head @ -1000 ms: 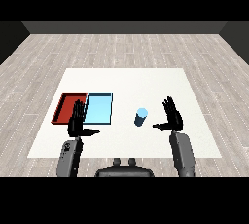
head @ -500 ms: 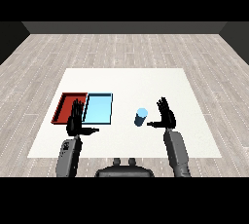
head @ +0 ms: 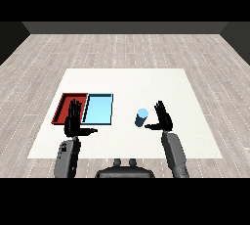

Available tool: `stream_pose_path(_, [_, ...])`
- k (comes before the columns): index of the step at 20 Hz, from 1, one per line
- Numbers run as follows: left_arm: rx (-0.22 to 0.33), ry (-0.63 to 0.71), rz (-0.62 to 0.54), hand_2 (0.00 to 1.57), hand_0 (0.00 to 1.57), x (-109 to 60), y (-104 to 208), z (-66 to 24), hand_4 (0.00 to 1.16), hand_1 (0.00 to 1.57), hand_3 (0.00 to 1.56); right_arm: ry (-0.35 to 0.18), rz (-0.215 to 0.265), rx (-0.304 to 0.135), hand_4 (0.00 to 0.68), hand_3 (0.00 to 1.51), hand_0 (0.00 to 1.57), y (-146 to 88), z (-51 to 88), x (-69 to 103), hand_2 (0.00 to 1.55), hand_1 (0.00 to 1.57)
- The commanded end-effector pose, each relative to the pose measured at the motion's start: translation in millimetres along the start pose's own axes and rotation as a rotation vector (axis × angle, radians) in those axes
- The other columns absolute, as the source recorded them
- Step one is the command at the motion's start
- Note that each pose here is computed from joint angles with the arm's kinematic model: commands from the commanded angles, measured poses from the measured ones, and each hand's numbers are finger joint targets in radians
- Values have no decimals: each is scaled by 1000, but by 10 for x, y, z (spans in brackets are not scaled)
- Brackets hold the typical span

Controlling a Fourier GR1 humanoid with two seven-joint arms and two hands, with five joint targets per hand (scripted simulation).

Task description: Pick the blue can and put it in the blue box

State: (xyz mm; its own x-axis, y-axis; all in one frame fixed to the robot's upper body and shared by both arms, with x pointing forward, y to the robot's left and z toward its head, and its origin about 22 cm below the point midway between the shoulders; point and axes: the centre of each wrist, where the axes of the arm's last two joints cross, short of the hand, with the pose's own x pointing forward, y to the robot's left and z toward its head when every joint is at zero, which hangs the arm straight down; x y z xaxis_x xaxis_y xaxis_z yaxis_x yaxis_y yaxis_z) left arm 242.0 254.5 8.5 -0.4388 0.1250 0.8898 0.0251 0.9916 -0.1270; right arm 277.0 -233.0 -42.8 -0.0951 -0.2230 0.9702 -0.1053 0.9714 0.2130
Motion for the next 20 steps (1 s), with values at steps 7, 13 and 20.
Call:
stream_pose_path(7, [1, -10, -12, 0, 0, -144, -3, 85, 0, 0, 0, 22, -20, 15, 0, 0, 0, 6, -103, -239, 0, 0])
stream_pose_path(13, [-2, 4, 4, 0, 0, 25, 5, -19, 0, 0, 0, 42, -41, 29, 0, 0, 0, 51, -270, -361, 0, 0])
stream_pose_path(20, [1, -11, 4, 0, 0, 32, 14, 19, 0, 0, 0, 59, -38, 49, 0, 0, 0, 300, -243, -400, 0, 0])
